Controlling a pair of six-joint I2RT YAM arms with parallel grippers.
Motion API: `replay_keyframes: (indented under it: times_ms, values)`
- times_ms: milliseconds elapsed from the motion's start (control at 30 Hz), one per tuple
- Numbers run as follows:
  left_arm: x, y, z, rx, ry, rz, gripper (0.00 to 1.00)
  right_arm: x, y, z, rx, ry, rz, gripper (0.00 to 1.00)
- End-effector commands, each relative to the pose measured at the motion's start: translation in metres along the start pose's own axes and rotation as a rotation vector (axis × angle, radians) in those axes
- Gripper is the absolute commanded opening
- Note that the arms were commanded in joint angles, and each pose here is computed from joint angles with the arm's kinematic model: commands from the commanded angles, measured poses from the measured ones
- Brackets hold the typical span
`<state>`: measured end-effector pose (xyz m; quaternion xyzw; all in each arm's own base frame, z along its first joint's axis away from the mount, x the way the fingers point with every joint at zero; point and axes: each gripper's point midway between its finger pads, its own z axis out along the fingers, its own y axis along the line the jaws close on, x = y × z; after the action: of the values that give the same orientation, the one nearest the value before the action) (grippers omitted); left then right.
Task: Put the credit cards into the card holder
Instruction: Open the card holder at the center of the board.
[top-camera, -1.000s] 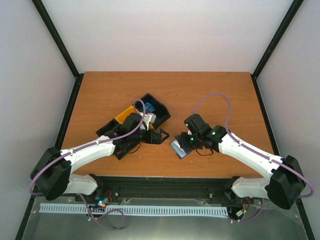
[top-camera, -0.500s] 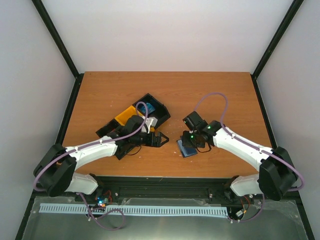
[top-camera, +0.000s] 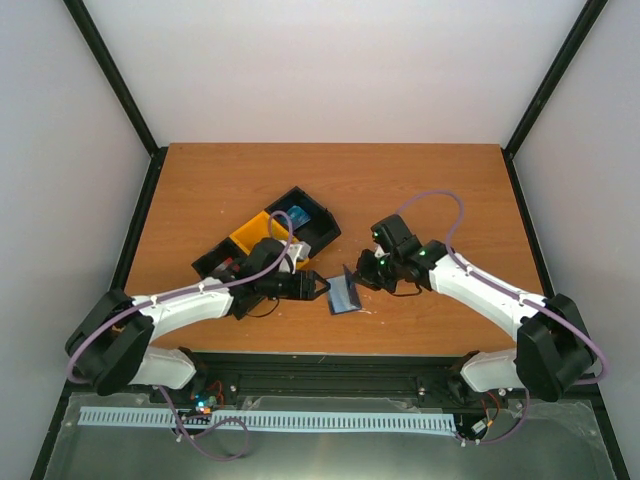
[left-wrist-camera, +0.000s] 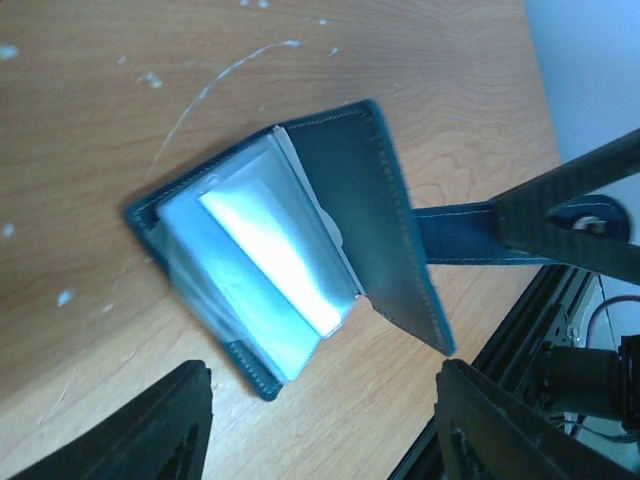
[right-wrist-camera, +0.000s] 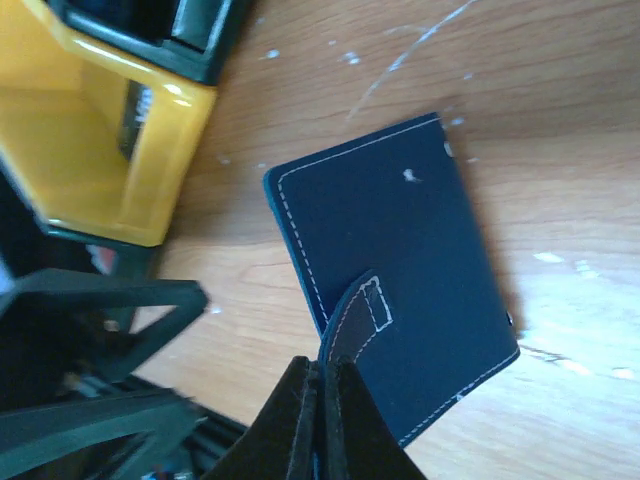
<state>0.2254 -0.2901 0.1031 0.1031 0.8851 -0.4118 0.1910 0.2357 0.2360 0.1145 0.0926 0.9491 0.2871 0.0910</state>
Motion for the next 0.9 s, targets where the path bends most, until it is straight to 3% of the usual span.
replay_keyframes:
  times_ms: [0,533,867]
  values:
    - [0.000,0.006,-0.009,-0.018,-0.054,-0.040,0.60,0.001,0.040,-0.008,-0.195,0.031,0.123,0.03]
    - [0.013,-0.002,0.019,0.125,0.021,0.006,0.18,0.007,0.014,0.025,-0.233,0.116,0.156,0.03]
    - [0.014,0.000,0.044,0.141,0.092,0.020,0.13,-0.006,-0.019,0.013,-0.248,0.113,0.107,0.03]
